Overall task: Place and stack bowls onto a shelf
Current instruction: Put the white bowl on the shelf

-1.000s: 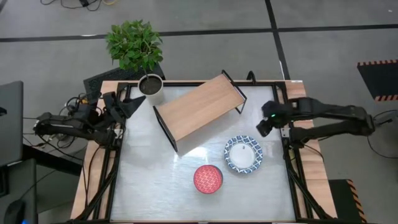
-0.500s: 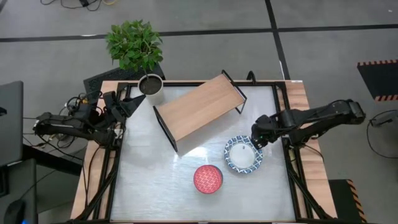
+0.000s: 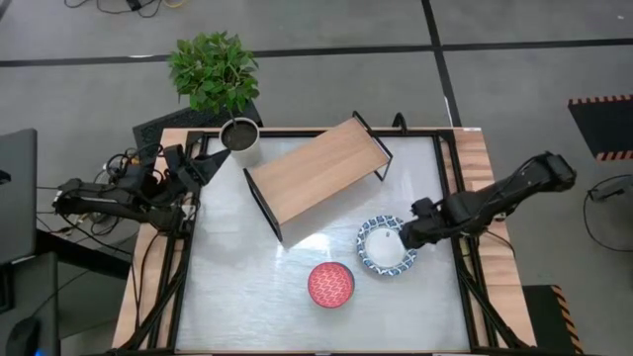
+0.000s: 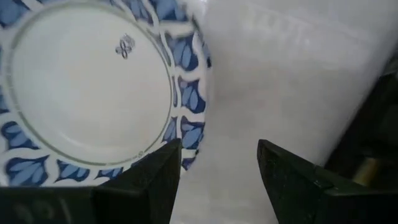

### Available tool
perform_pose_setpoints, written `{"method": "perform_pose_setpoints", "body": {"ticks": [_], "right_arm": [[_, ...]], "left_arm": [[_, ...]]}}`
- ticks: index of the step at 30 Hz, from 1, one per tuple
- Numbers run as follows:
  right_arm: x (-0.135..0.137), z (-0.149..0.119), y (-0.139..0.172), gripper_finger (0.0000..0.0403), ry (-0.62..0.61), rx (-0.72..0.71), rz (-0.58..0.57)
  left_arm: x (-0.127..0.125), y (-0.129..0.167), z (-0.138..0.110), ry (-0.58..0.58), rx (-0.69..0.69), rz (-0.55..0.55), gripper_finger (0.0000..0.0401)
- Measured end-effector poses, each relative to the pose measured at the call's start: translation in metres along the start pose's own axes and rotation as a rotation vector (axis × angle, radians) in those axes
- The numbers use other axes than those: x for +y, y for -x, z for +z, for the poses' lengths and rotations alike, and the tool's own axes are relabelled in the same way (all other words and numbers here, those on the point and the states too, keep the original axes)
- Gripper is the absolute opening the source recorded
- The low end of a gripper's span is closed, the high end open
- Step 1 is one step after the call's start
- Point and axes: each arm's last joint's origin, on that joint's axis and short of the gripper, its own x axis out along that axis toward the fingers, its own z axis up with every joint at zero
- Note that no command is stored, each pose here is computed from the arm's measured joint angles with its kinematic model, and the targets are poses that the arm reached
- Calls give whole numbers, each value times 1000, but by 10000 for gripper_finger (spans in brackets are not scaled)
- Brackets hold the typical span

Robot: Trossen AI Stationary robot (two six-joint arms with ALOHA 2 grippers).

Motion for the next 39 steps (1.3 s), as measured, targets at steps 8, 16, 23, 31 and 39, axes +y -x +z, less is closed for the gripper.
{"method": "perform_pose_setpoints", "body": {"ticks": [8,16,23,31,39], "right_arm": [[6,-10,-18,237,-53,3,115],[6,-10,-18,237,-39,-2,114],[10,-10,-17,236,-29,-3,153],[15,-9,-24,221,-7,-7,128],[22,-9,-26,200,-3,4,172]], "left_arm": [[1,0,1,16,-33,38,246],[2,0,2,17,-52,62,246],[2,0,2,17,-55,68,246],[3,0,0,7,-47,84,246],[3,0,0,4,-50,87,246]]}}
